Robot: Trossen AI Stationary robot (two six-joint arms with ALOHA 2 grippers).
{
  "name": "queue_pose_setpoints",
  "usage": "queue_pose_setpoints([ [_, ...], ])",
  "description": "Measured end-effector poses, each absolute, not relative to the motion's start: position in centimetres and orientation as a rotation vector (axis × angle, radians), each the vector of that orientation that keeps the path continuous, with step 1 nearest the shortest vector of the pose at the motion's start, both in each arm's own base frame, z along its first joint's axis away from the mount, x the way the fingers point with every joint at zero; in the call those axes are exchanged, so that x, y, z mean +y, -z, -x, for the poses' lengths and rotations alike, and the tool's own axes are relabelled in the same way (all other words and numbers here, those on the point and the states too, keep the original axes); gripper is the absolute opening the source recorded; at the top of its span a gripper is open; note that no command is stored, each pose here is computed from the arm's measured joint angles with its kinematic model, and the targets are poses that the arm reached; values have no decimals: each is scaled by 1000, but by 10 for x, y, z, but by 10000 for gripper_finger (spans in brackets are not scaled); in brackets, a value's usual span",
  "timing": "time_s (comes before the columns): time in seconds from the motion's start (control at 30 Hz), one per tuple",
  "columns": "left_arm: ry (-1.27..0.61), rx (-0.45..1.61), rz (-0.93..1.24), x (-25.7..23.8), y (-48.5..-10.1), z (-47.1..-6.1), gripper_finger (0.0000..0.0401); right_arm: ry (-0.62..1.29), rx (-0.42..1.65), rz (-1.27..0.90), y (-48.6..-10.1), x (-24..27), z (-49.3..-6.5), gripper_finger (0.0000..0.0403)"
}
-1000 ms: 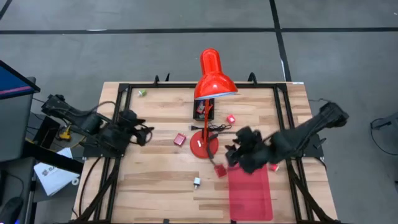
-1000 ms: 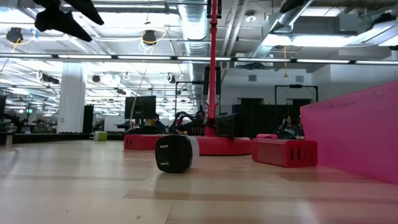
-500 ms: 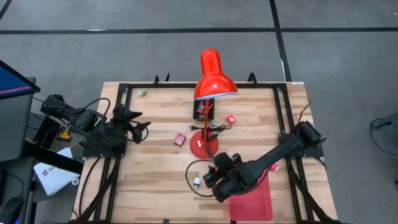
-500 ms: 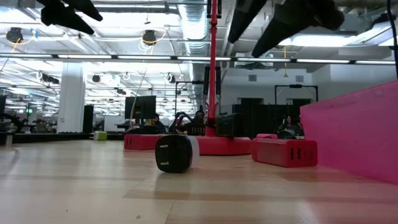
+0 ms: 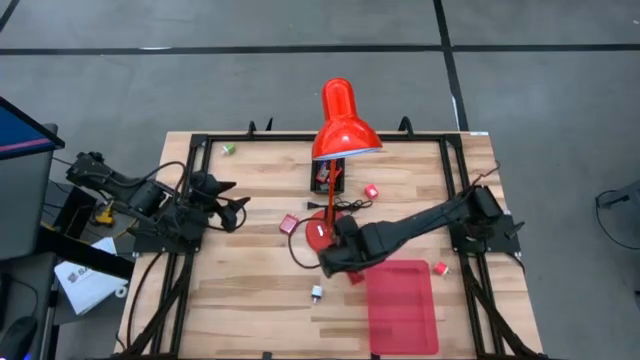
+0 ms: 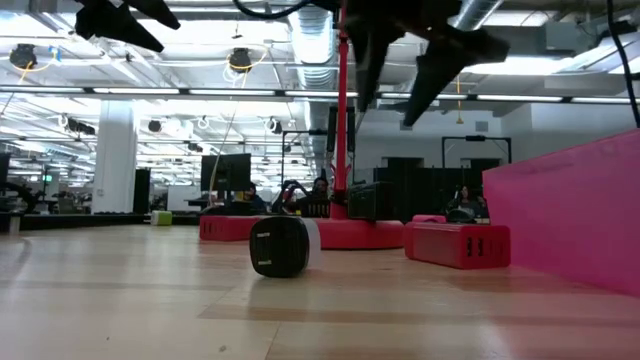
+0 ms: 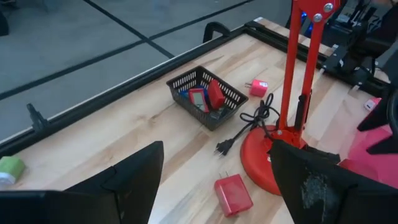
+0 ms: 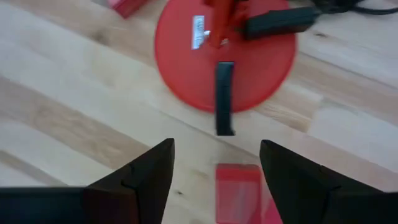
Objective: Pick & Place Office items
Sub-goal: Put the black digital timer into the black bin
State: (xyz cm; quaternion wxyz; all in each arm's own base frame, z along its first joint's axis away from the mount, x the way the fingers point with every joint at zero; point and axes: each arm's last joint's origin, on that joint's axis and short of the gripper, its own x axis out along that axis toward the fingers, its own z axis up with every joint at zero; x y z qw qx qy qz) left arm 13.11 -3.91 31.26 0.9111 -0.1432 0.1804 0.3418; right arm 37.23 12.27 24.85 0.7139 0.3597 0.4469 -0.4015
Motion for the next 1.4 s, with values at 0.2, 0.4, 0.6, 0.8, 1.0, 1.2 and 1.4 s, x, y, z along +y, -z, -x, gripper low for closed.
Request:
queue_pose_setpoints([
  [0.2, -697, 364, 292, -39, -314, -132, 285, 879, 1034, -771, -233, 125, -379, 236],
  [0.4, -683, 347, 289, -41, -316, -134, 285, 881, 1092, -773, -221, 117, -383, 236],
  [0.6, -669, 322, 302, -42, -319, -136, 285, 900, 1104, -743, -216, 116, -383, 236],
  [0.8, -659, 318, 316, -42, -320, -137, 285, 868, 1108, -777, -197, 120, -393, 236],
  [1.0, -642, 323, 330, -43, -320, -137, 285, 901, 1113, -754, -192, 121, -389, 236],
  [1.2, -635, 326, 334, -43, -320, -138, 285, 902, 1100, -744, -188, 119, -392, 236],
  [1.4, -620, 327, 348, -44, -320, -138, 285, 892, 1084, -777, -180, 115, -401, 236],
])
